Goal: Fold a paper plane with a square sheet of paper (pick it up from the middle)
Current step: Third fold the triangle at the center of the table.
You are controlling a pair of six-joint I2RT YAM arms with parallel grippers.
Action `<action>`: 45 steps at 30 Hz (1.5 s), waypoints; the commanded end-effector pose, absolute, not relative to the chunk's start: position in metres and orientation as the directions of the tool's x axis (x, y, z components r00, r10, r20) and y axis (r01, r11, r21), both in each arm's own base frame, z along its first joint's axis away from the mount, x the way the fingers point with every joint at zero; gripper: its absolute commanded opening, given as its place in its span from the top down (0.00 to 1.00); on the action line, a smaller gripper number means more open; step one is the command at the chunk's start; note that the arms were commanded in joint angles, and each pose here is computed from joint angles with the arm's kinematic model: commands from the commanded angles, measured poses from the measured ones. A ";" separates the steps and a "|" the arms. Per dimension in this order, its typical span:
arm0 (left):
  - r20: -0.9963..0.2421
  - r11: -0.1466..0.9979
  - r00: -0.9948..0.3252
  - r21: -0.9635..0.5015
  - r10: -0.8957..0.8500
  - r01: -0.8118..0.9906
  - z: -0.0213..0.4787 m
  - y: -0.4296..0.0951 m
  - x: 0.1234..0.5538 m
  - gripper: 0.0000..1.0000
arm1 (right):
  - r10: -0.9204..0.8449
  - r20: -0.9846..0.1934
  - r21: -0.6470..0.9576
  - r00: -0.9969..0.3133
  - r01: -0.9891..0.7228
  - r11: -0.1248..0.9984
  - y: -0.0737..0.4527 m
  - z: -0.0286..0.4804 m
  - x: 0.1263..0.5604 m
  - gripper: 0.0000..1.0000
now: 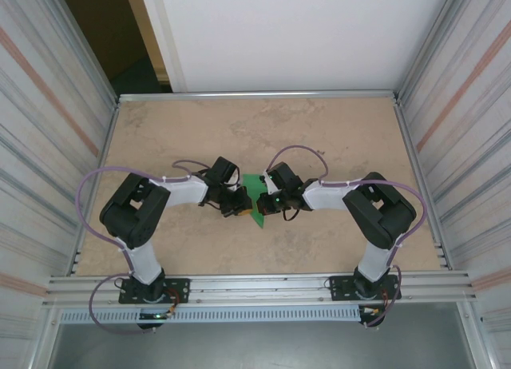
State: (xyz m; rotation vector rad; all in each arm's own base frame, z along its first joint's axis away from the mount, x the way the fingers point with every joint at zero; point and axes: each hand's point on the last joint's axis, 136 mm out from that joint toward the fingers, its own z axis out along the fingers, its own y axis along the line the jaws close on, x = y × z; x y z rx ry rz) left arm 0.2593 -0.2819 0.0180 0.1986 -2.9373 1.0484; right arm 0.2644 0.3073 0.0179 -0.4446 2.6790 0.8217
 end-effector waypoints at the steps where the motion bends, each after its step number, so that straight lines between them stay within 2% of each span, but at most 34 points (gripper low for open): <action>1: 0.073 0.795 -0.989 -0.589 -0.128 -0.146 0.003 -0.277 0.260 0.92 | -0.200 -0.315 0.435 -0.928 -0.329 0.838 0.292 0.000 0.262 0.99; 4: 0.094 0.824 -0.986 -0.541 -0.137 -0.166 -0.005 -0.269 0.255 0.92 | -0.187 -0.321 0.437 -0.928 -0.320 0.840 0.291 0.006 0.265 0.93; 9: 0.127 0.858 -0.979 -0.473 -0.160 -0.202 -0.019 -0.255 0.245 0.93 | -0.088 -0.371 0.500 -0.924 -0.279 0.820 0.289 0.055 0.282 0.72; 11: 0.133 0.857 -0.976 -0.468 -0.172 -0.215 -0.022 -0.254 0.245 0.93 | -0.033 -0.404 0.505 -0.914 -0.253 0.825 0.280 0.077 0.290 0.61; 13: 0.137 0.857 -0.973 -0.462 -0.186 -0.229 -0.023 -0.255 0.244 0.93 | 0.007 -0.420 0.498 -0.907 -0.224 0.838 0.269 0.089 0.294 0.56; 17: 0.134 0.846 -0.964 -0.461 -0.232 -0.267 -0.023 -0.262 0.251 0.93 | 0.057 -0.403 0.503 -0.913 -0.169 0.847 0.253 0.095 0.288 0.53; 20: 0.131 0.833 -0.949 -0.456 -0.286 -0.314 -0.025 -0.266 0.257 0.93 | 0.058 -0.369 0.548 -0.928 -0.167 0.820 0.256 0.094 0.275 0.55; 28: 0.120 0.811 -0.937 -0.473 -0.327 -0.344 -0.025 -0.287 0.266 0.93 | -0.060 -0.236 0.552 -0.970 -0.185 0.813 0.279 0.066 0.246 0.78; 33: 0.118 0.820 -0.941 -0.465 -0.318 -0.335 -0.026 -0.284 0.262 0.93 | -0.070 -0.203 0.544 -0.977 -0.172 0.821 0.290 0.050 0.247 0.91; 45: 0.138 0.820 -0.949 -0.477 -0.285 -0.316 -0.027 -0.289 0.259 0.94 | -0.058 -0.162 0.553 -0.985 -0.139 0.821 0.289 0.033 0.253 0.95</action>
